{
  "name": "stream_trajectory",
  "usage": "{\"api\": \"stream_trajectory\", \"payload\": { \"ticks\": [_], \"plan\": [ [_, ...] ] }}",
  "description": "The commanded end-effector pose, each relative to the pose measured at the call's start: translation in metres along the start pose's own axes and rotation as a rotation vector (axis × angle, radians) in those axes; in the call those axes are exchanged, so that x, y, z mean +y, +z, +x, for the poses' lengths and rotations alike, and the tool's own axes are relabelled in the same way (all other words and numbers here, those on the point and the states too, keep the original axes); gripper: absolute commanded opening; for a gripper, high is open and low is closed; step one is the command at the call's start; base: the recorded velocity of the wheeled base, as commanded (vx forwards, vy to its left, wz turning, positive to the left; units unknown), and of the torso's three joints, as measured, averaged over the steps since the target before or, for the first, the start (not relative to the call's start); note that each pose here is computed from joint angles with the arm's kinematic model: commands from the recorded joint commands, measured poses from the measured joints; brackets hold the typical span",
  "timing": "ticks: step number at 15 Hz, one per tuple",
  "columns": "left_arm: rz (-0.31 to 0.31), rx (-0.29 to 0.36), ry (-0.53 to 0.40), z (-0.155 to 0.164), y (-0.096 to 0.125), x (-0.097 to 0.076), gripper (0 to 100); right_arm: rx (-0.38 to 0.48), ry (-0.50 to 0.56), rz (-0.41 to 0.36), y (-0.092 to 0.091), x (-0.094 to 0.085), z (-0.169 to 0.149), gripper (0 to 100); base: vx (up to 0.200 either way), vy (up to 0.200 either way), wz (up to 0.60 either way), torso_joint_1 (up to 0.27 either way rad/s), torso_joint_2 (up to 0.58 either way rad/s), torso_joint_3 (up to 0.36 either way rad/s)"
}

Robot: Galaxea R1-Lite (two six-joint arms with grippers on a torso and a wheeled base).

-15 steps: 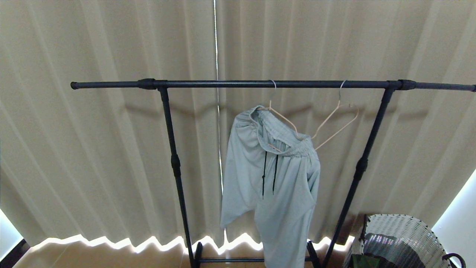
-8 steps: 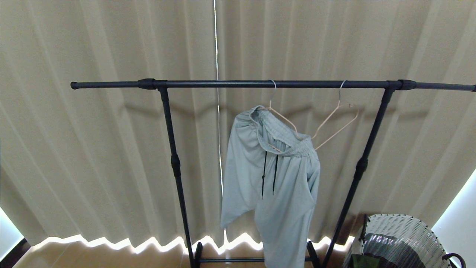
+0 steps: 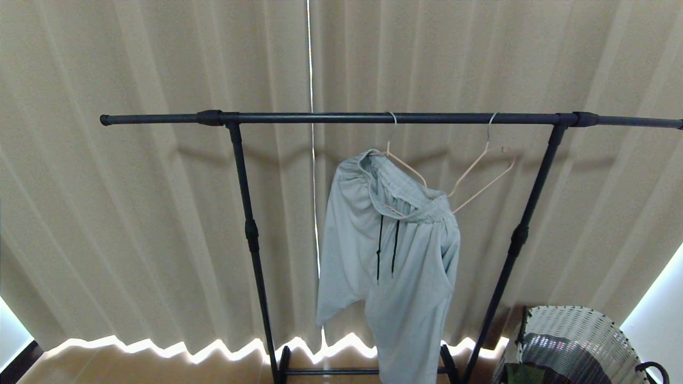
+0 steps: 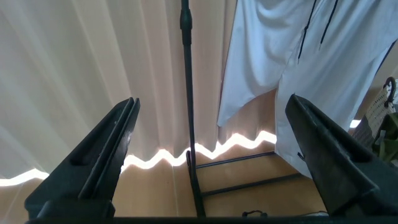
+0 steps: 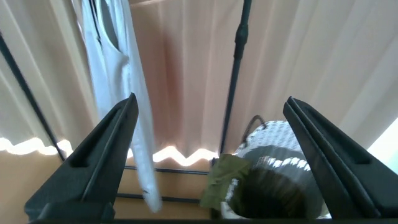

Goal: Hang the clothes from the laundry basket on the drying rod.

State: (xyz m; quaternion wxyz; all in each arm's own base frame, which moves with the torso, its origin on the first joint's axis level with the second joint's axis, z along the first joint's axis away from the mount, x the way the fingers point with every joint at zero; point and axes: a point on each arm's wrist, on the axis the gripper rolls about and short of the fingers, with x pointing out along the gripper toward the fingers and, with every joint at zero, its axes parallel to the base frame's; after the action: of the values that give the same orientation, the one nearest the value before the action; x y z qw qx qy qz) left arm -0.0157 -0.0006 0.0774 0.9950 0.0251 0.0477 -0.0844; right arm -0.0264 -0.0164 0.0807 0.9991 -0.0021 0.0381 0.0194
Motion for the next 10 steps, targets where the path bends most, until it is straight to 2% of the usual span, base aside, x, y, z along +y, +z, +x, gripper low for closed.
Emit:
{"api": "stream_trajectory", "payload": {
  "ticks": [1, 6, 10],
  "plan": [
    [0.0, 0.002, 0.0, 0.0001, -0.0001, 0.0, 100, -0.015, 0.004, -0.019, 0.0007, 0.0002, 0.0004, 100, 0.0, 0.0, 0.0, -0.139, 0.33, 0.173],
    [0.0, 0.002, 0.0, 0.0001, -0.0001, 0.0, 100, -0.042, 0.013, -0.094, 0.0012, 0.0008, 0.0016, 100, 0.0, 0.0, 0.0, -0.198, 0.46, 0.258],
    [0.0, 0.002, 0.0, 0.0001, -0.0001, 0.0, 100, -0.041, 0.008, -0.088, 0.0012, 0.0007, 0.0016, 100, 0.0, 0.0, 0.0, -0.195, 0.49, 0.284]
  ]
}}
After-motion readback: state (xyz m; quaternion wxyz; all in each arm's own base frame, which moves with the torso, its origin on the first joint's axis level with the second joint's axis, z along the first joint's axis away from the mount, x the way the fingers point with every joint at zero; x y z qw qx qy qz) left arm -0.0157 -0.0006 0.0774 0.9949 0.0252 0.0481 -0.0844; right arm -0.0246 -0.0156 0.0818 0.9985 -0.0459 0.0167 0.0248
